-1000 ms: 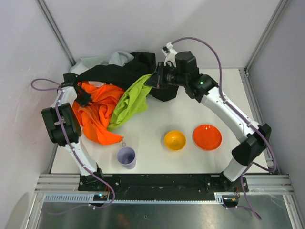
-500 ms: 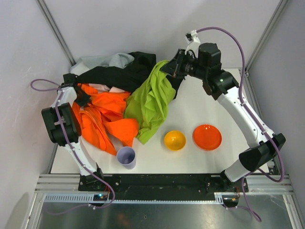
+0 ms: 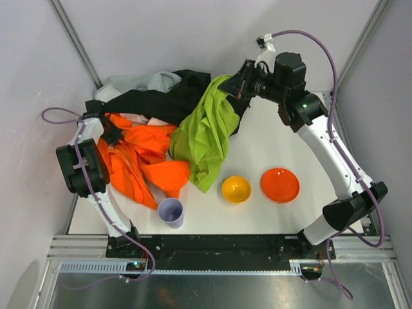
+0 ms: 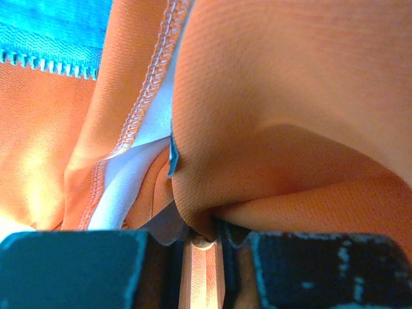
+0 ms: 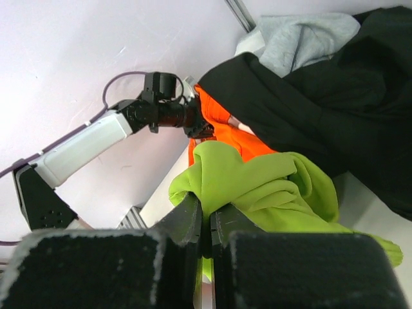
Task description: Pick out a specific cloth from the pile
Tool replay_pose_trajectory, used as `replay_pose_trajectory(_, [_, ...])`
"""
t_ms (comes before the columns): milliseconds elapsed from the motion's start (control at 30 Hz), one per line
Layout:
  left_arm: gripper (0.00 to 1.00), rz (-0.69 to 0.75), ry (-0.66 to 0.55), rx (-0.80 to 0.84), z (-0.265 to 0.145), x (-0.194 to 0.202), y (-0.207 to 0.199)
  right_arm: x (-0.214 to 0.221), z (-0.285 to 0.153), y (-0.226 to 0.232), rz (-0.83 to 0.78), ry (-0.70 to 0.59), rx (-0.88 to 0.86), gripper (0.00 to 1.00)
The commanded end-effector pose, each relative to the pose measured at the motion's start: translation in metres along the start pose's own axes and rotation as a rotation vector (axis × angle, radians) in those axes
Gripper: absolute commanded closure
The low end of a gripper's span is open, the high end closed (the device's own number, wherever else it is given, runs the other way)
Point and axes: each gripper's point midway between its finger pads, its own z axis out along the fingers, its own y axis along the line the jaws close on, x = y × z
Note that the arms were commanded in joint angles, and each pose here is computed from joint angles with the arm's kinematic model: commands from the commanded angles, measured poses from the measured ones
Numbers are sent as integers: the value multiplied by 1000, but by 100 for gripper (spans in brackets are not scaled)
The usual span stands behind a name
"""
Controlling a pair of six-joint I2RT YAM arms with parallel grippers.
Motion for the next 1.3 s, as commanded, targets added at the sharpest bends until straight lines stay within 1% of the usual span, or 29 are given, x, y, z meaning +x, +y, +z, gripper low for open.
replay_pose_trajectory(0, [90, 0, -62, 37, -17, -15, 0, -63, -23, 46, -81, -175, -104, 100])
replay_pose_trajectory(100, [85, 0, -57, 93, -31, -12, -9, -70, -25, 50, -83, -180, -107, 100])
replay_pose_trajectory(200, [76, 8, -67, 163, -54, -10, -20, -74, -23, 55, -78, -174, -119, 100])
replay_pose_trajectory(333, [35, 31, -99, 234, -86, -8, -28, -76, -21, 58, -72, -163, -131, 100])
replay_pose_trajectory(367, [26, 33, -108, 249, -94, -7, -30, -76, -21, 59, -70, -162, -132, 100])
replay_pose_trajectory(433, [11, 34, -123, 281, -109, -3, -33, -76, -21, 59, -69, -161, -135, 100])
replay_pose_trajectory(467, [6, 33, -130, 297, -117, -1, -34, -75, -21, 59, -67, -159, -134, 100])
replay_pose_trajectory(500, [3, 35, -136, 314, -124, 1, -35, -76, -22, 59, -68, -159, -132, 100])
replay_pose_trajectory(600, [1, 46, -143, 364, -143, 11, -37, -78, -26, 59, -74, -161, -126, 100])
replay_pose_trajectory(933, [0, 113, -172, 575, -212, 50, -47, -94, -57, 57, -97, -209, -86, 100])
replay_pose_trajectory(1067, [1, 165, -189, 643, -233, 63, -49, -99, -68, 54, -104, -227, -64, 100])
replay_pose_trajectory(1267, [0, 249, -163, 759, -253, 89, -54, -111, -83, 47, -129, -255, -28, 100])
